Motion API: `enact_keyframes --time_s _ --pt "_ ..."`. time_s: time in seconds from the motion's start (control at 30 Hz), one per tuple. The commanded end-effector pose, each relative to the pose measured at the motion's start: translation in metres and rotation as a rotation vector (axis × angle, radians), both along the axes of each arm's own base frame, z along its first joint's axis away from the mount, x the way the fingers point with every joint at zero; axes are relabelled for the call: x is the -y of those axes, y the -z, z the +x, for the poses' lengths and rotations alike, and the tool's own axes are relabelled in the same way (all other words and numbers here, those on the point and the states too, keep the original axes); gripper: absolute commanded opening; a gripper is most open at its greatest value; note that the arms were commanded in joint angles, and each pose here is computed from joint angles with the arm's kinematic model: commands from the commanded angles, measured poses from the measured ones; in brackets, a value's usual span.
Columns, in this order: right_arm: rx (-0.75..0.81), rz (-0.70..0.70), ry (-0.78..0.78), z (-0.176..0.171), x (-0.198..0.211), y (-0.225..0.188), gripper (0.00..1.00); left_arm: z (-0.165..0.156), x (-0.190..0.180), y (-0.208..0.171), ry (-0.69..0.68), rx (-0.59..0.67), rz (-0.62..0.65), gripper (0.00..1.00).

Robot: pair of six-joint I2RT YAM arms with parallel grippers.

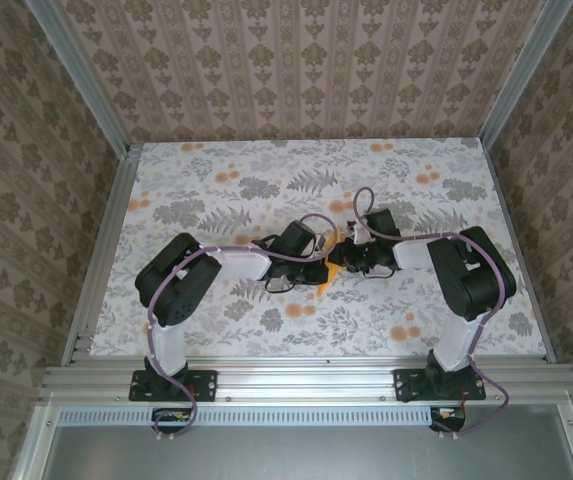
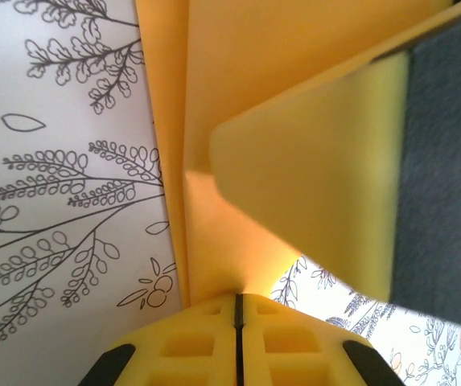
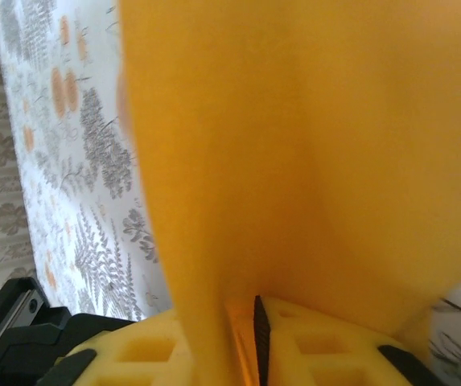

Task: Fold a paper plane with a square sheet of paper (pick it up from the middle)
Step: Fold the wing for the fifth time at the center of the table.

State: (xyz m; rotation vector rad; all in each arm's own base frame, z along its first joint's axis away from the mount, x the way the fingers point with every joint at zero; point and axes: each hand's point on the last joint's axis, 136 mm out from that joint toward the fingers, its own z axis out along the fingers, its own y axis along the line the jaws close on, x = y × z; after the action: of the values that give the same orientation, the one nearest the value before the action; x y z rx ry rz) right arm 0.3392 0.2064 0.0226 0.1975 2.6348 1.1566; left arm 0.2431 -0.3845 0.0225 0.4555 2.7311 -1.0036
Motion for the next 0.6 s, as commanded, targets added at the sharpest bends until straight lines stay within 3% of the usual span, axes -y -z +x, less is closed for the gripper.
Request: enact_keyframes --time_s 0.0,0.23,0.37,0.57 --pt "-0.037 -0.126 0.090 0.000 0.026 -0.004 0.28 -0.014 -0.019 0.028 0.008 -0.053 0.126 0.08" --pt "0.034 -0.235 0.160 -0.001 0.050 -0.045 0.28 -0.019 -0.021 0.034 0.009 -0.071 0.154 0.06" --pt "0.088 -0.230 0.128 -0.009 0.045 -0.067 0.20 -0.019 -0.020 0.034 0.011 -0.072 0.159 0.06" --pt "0.036 -0.219 0.069 -0.015 0.023 -0.049 0.10 -0.018 -0.019 0.033 0.008 -0.072 0.160 0.03"
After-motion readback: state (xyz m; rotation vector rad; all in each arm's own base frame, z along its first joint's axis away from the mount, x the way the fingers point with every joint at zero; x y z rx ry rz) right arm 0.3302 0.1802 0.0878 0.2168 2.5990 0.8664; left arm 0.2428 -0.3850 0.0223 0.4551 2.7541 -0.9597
